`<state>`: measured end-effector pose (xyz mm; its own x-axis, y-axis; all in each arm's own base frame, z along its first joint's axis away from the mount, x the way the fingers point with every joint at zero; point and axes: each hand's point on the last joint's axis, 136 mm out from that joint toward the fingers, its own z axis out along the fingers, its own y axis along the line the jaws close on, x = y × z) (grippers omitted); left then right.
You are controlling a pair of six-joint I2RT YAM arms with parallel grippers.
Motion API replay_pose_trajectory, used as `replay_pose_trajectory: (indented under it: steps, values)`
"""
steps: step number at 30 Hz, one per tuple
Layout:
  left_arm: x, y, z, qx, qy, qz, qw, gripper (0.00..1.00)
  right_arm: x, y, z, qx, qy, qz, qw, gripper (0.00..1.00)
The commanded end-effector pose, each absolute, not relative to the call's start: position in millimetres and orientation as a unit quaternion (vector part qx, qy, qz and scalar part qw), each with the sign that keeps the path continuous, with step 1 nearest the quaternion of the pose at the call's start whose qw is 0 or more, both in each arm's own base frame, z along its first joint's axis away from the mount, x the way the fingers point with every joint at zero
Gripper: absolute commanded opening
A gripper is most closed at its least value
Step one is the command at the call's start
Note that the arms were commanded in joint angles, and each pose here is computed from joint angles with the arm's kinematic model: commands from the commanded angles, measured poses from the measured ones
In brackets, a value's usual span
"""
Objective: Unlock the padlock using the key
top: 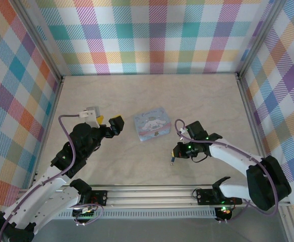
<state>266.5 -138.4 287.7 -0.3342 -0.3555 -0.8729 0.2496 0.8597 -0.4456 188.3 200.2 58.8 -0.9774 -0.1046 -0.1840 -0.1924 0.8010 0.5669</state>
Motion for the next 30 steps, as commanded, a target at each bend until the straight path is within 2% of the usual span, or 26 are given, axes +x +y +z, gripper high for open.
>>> replay_pose_trajectory:
  steps: [1, 30]
  values:
    - [265.7, -133.8, 283.3, -0.034, 0.777, -0.250, 0.577, 1.00, 192.0, 212.6, 59.7, -0.085, 0.938, 0.328, 0.071, 0.00]
    - [263.9, -131.2, 283.9, -0.039, 0.777, -0.249, 0.577, 1.00, 201.6, 226.2, 20.6, -0.082, 0.946, 0.311, 0.047, 0.01]
